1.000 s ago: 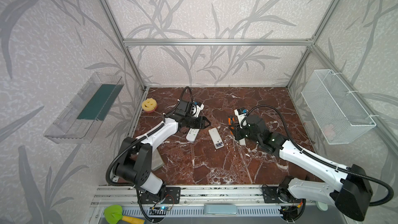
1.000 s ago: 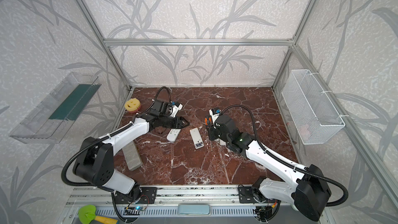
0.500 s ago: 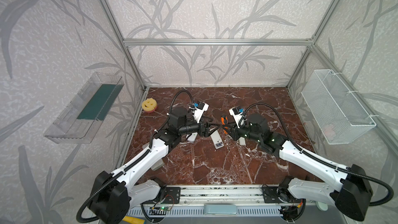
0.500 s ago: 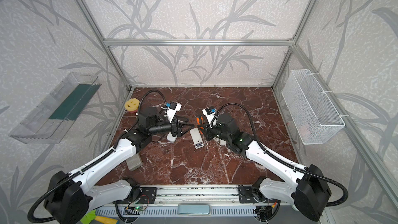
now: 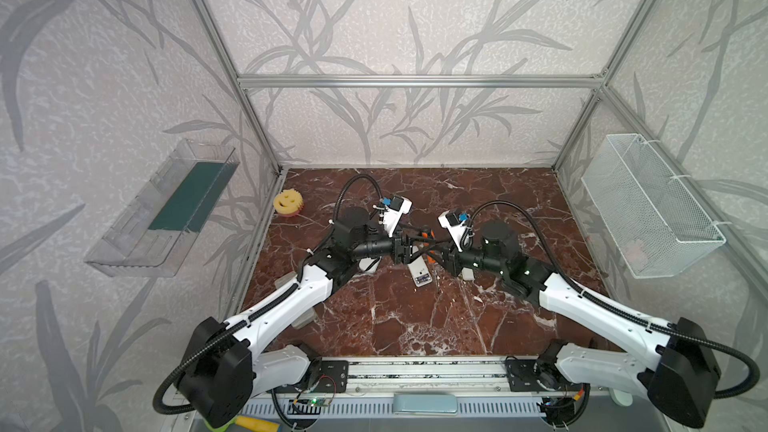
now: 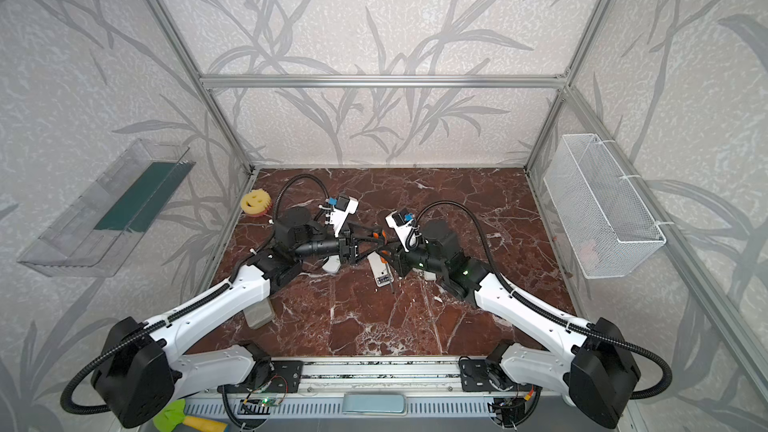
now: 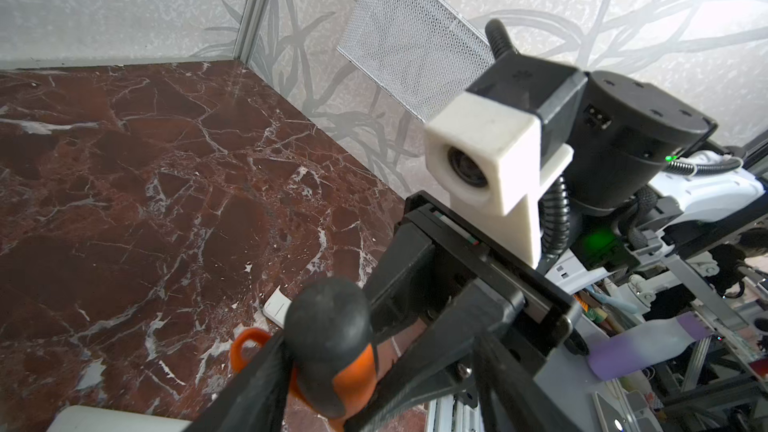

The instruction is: Unload the batteries from the remote control

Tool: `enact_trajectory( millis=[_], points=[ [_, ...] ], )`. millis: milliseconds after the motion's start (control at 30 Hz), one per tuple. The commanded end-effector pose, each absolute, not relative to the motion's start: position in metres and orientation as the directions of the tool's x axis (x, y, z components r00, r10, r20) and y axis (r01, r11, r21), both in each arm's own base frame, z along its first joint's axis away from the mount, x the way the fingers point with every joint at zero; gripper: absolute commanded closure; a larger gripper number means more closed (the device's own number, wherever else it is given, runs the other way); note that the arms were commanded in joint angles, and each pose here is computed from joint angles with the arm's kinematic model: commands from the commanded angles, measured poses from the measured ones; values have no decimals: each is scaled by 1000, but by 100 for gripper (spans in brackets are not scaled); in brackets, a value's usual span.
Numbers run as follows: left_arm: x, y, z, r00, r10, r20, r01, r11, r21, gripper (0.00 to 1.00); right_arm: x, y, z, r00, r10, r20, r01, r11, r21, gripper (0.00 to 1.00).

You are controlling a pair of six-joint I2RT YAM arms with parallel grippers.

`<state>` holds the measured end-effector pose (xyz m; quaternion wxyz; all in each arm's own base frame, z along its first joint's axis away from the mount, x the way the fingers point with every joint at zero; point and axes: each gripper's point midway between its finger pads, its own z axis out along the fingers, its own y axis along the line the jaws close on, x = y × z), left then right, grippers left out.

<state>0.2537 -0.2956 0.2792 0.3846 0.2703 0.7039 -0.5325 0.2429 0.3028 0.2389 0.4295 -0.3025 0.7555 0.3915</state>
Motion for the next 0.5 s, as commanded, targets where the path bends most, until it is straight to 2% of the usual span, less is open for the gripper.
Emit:
enact_trajectory(
  millis=[0,367,467],
  points=[
    [262,-298,278,-588,-67,-806,758,300,-579,38,235,304,256,-384,-105,-917,-830,475,293,100],
    [264,-306,275,-630,-68,-773,727,296,-619,55,236,302,255,-363,-141,-921,-823,512,246,100],
    [264,-306,277,-625,-71,-778,730,299,-614,63,235,302,253,-367,-141,-919,-821,513,249,100]
  ],
)
